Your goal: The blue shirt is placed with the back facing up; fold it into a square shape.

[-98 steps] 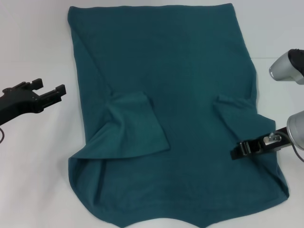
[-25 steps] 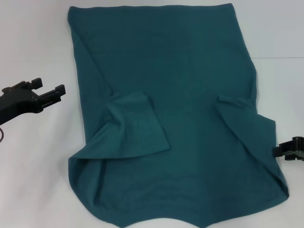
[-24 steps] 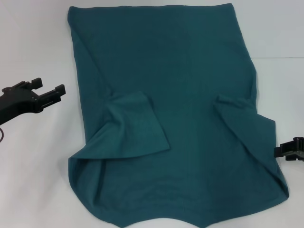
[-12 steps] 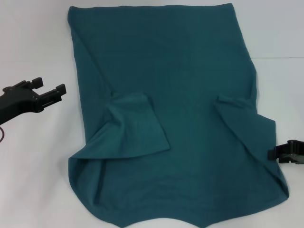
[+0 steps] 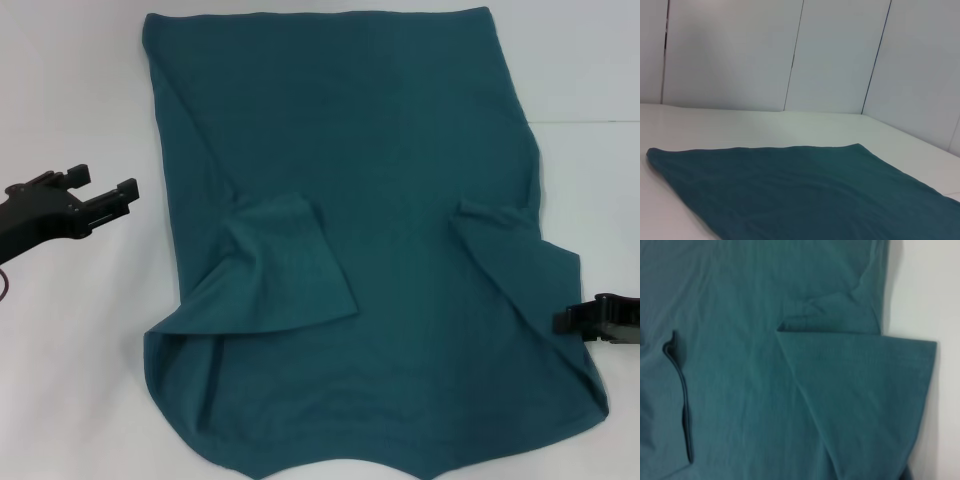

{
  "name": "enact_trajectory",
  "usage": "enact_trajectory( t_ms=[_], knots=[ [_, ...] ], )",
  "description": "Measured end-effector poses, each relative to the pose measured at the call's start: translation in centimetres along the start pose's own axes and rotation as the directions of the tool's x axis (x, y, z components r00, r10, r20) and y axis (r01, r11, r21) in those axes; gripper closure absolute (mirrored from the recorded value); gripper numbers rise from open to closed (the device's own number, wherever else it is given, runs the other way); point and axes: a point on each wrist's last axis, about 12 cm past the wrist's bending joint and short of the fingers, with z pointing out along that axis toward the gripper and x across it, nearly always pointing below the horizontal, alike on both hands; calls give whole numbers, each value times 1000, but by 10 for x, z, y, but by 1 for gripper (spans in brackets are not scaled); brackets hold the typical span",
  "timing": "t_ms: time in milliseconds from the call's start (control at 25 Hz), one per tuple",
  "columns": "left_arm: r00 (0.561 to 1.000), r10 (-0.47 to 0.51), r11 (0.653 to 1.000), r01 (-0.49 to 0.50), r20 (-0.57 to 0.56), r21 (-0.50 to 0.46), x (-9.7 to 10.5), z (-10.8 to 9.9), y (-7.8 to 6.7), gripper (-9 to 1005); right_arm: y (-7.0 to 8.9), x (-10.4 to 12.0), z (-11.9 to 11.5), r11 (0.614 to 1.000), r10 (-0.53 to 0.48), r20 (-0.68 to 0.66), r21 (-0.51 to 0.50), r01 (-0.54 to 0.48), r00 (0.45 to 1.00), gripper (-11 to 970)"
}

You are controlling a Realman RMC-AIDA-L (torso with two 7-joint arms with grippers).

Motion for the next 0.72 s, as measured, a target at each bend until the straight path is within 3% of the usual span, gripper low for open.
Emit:
enact_trajectory(
  t_ms=[720],
  knots=[
    [1000,-2,1000,2,-1,-1,1,0,0,198,1,-4,14,1000,-12,25,-4,12,1000,591]
  ],
)
